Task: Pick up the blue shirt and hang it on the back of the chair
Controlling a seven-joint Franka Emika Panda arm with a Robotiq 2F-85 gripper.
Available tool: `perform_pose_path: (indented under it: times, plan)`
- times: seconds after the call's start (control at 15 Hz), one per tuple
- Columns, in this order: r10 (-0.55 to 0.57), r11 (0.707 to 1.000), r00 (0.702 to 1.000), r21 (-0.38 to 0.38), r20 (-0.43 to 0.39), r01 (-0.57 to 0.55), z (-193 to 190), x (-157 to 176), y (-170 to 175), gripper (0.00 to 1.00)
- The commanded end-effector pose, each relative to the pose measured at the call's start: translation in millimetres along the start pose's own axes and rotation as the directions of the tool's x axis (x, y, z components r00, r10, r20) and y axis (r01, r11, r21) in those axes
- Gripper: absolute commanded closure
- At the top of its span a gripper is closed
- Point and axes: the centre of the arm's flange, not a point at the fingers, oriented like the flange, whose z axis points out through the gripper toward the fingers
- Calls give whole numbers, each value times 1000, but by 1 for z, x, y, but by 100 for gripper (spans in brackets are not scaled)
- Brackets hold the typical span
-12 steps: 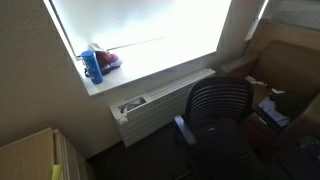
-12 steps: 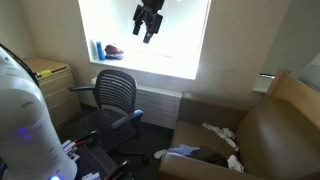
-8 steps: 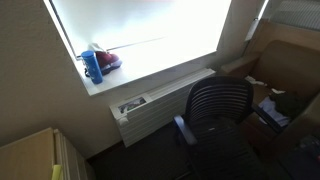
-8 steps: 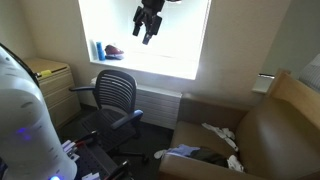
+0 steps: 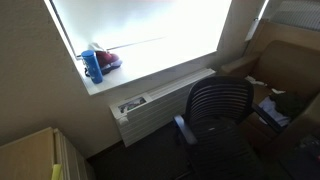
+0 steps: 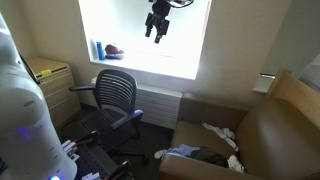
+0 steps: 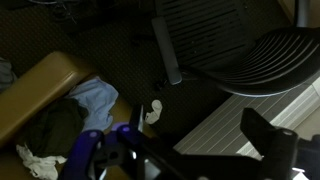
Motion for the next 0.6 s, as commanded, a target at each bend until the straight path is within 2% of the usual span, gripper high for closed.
perform_pose_path:
  times: [0.0, 0.07, 0.13, 0.2, 0.33, 0.53]
  plan:
    - [2, 1000, 1000, 0, 1, -2, 0, -1, 1, 0]
    - [53, 999, 998, 9, -38, -53, 4, 8, 4, 0]
    - [110, 994, 986, 41, -127, -105, 14, 26, 13, 0]
    - [138, 990, 976, 48, -170, -132, 29, 50, 30, 0]
    - [222, 975, 939, 40, -264, -220, 50, 75, 64, 0]
    - [383, 920, 886, 22, -262, -392, 105, 107, 117, 0]
